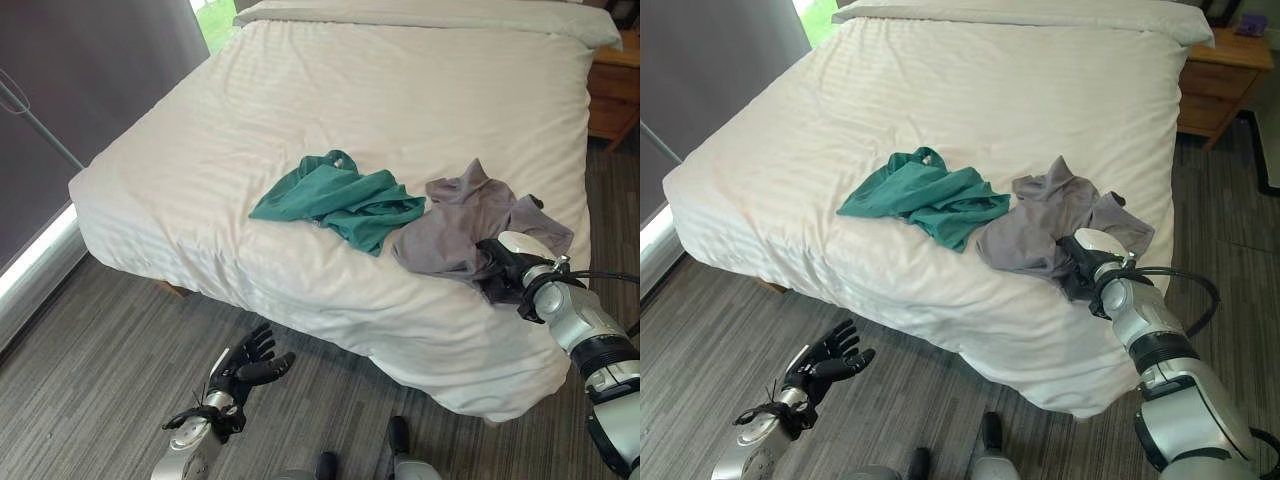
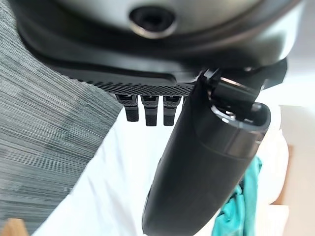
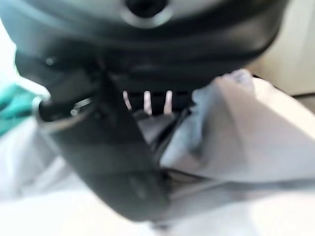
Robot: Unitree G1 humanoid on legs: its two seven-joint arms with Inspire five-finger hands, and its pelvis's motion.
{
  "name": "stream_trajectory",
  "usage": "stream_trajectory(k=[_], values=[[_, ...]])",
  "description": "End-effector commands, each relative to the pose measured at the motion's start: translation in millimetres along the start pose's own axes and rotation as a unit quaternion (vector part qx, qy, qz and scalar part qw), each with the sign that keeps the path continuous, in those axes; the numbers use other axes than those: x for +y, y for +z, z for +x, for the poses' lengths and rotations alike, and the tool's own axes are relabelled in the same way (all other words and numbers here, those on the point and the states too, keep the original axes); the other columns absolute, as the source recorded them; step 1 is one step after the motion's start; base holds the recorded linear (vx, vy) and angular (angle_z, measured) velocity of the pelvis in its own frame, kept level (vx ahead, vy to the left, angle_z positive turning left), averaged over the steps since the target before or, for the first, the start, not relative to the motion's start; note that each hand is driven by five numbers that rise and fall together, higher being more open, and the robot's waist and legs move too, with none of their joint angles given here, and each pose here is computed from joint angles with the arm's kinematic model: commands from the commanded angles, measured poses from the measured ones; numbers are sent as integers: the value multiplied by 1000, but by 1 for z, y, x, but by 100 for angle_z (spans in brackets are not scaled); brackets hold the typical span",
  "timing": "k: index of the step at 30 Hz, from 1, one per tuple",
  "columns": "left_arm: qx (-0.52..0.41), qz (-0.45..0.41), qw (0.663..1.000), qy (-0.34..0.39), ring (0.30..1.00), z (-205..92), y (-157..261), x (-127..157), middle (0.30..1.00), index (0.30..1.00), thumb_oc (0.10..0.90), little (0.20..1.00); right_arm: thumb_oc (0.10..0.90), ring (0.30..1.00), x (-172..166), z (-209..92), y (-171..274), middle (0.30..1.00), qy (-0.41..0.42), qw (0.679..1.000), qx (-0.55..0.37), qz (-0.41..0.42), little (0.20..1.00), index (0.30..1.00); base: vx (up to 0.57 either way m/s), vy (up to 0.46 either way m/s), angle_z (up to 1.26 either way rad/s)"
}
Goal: Pick up bed clothes into laundry basket.
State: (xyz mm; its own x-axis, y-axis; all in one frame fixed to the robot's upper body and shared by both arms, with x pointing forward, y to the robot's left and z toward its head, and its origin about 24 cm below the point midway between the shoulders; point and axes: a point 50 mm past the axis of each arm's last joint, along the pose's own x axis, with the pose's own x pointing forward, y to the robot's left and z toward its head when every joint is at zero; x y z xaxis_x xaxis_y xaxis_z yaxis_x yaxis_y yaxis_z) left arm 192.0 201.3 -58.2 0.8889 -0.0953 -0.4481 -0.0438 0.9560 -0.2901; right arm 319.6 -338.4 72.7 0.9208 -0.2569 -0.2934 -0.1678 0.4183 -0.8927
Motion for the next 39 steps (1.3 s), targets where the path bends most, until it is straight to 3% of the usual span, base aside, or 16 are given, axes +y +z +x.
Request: stream_trajectory(k=[1,4,7,11,14,23,29,32,37,39], values=[[-176,-62,981,44,900,3,73,22,900,900,800,900,400,300,87,-34,-63,300,163,981,105,-30,300,300,-49,-37,13],[-269,-85,954,95,900,-4,117,43,900,900,800,900,400,300,130,-64,-78,300,215,970,116,1,300,300,-10,-77,9],[-350,-32,931,100,900,-12,172,47,900,900,800,900,400,300,174,-91,-78,300,267,954,124,51,300,300,-18,-137,14],[-395,87,911,75,900,-11,223,29,900,900,800,900,400,300,226,-128,-87,300,332,920,179,108,300,300,-61,-157,-7],[-413,73,906,57,900,-5,233,15,900,900,800,900,400,300,240,-138,-86,300,359,907,192,111,300,300,79,33,-18],[-455,174,873,3,900,7,301,-34,900,900,800,900,400,300,234,-147,-108,300,322,898,247,170,300,300,167,100,-77],[-472,206,857,12,900,12,340,-56,900,900,800,900,400,300,246,-152,-103,300,333,887,256,192,300,300,85,232,-66],[-470,201,859,28,900,14,351,-56,900,900,800,900,400,300,250,-149,-95,300,342,888,243,189,300,300,-7,161,-77],[-461,314,816,152,900,-5,406,-35,900,900,800,900,400,300,257,-140,-67,300,375,894,180,167,300,300,-66,118,-94],[-462,316,815,151,900,-5,407,-36,900,900,800,900,400,300,258,-140,-66,300,375,894,179,169,300,300,-29,67,9]])
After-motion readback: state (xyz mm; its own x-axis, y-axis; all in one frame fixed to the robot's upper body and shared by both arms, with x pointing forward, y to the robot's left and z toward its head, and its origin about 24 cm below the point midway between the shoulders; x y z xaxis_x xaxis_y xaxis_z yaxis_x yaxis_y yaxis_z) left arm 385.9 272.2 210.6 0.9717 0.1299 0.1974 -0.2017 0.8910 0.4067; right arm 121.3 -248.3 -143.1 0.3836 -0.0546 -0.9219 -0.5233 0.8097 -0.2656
